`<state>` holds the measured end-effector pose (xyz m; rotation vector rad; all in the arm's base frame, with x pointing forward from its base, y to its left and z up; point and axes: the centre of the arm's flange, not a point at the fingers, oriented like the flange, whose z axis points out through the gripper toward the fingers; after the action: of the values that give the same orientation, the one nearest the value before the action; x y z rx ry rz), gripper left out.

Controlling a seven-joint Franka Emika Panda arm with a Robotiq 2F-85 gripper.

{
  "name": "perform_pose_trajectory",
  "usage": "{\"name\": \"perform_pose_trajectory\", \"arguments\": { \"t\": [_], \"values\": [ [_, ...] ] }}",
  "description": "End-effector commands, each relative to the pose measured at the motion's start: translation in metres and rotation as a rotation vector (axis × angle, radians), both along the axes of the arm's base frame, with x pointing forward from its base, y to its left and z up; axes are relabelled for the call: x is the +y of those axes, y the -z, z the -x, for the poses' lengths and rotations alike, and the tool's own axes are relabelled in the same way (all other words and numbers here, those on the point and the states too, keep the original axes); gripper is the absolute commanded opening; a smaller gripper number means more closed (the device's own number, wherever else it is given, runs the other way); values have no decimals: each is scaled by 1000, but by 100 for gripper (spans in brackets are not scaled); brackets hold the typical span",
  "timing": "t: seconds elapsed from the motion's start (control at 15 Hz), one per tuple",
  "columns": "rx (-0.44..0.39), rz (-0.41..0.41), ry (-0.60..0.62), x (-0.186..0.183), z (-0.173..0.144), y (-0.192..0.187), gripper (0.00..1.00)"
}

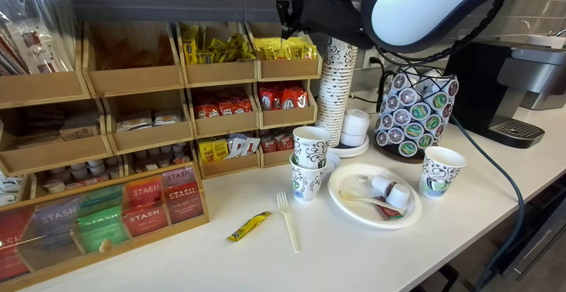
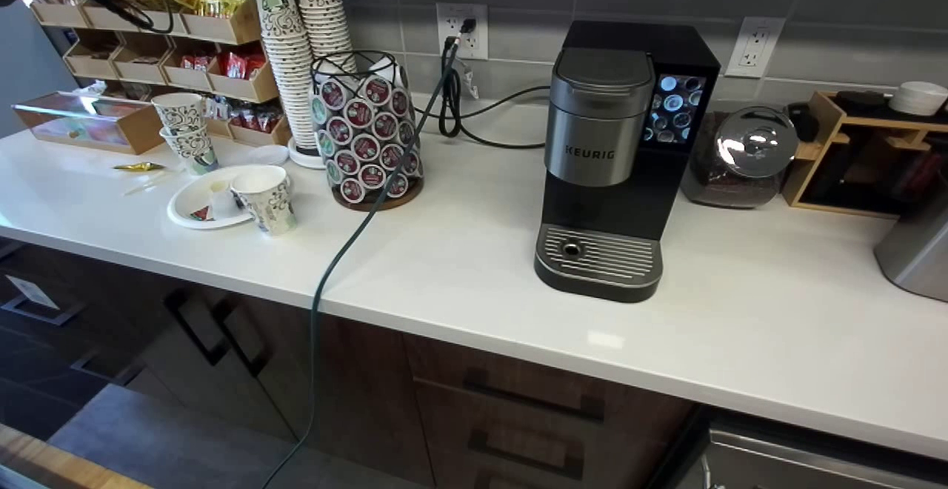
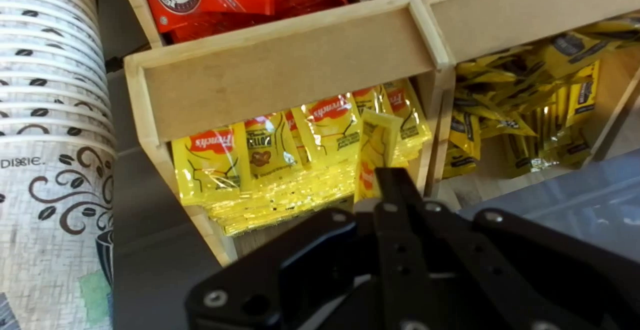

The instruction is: Move the yellow packet to the brown holder

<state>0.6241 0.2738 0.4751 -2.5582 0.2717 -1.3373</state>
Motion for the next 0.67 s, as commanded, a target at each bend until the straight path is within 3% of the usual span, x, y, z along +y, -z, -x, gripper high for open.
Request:
{"name": "perform_pose_trajectory", "arguments": {
  "t": [0.0,0.6],
  "values": [
    [27,25,36,12,1,6,0],
    [12,53,127,7,-16,18,0]
  ]
}}
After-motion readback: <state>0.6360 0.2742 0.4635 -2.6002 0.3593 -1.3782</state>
